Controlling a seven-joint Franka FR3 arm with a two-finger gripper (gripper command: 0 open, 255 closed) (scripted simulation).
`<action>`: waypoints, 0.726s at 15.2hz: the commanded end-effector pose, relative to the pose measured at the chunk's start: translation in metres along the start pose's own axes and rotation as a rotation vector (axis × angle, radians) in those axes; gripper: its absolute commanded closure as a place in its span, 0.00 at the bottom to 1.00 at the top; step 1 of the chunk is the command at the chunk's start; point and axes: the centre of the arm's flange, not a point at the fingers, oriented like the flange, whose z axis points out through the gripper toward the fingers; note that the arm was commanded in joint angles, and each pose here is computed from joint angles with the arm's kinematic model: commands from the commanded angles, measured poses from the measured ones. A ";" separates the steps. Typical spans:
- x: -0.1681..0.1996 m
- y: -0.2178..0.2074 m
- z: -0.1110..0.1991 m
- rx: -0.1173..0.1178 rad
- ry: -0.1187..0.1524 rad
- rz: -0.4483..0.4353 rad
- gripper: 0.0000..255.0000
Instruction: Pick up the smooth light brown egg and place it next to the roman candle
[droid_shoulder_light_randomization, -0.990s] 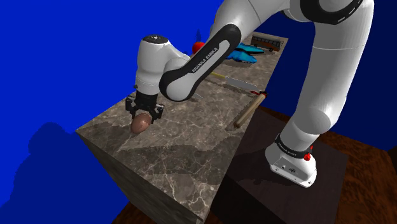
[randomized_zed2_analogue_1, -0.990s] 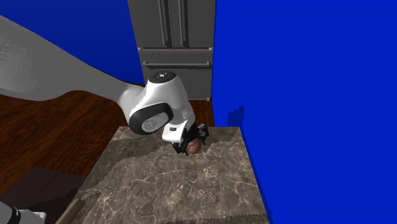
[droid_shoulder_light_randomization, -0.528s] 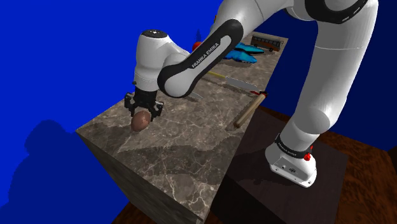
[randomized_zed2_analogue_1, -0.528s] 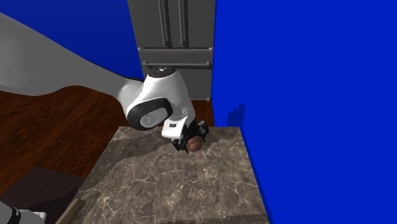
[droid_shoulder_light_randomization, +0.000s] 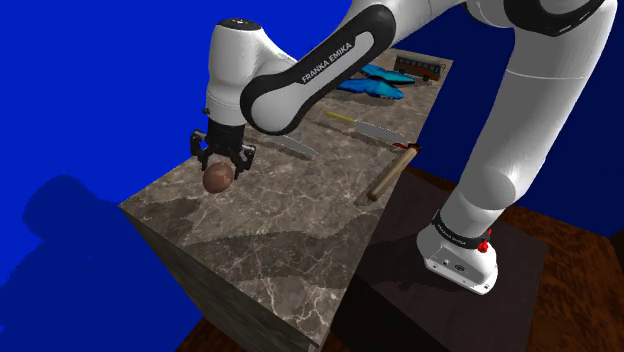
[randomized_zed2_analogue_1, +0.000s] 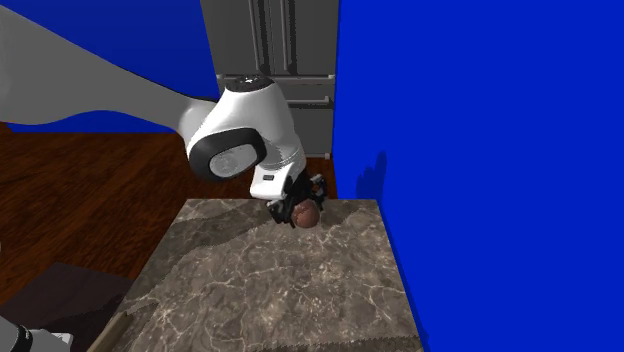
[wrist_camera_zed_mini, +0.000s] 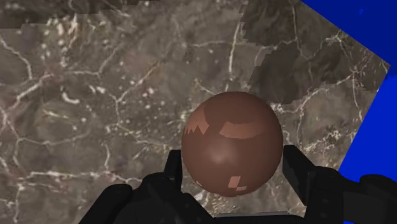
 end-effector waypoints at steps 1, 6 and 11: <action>-0.001 -0.003 -0.009 0.000 0.000 0.000 1.00; -0.002 -0.010 -0.034 0.000 0.000 0.000 1.00; -0.003 -0.018 -0.060 0.000 0.000 0.000 1.00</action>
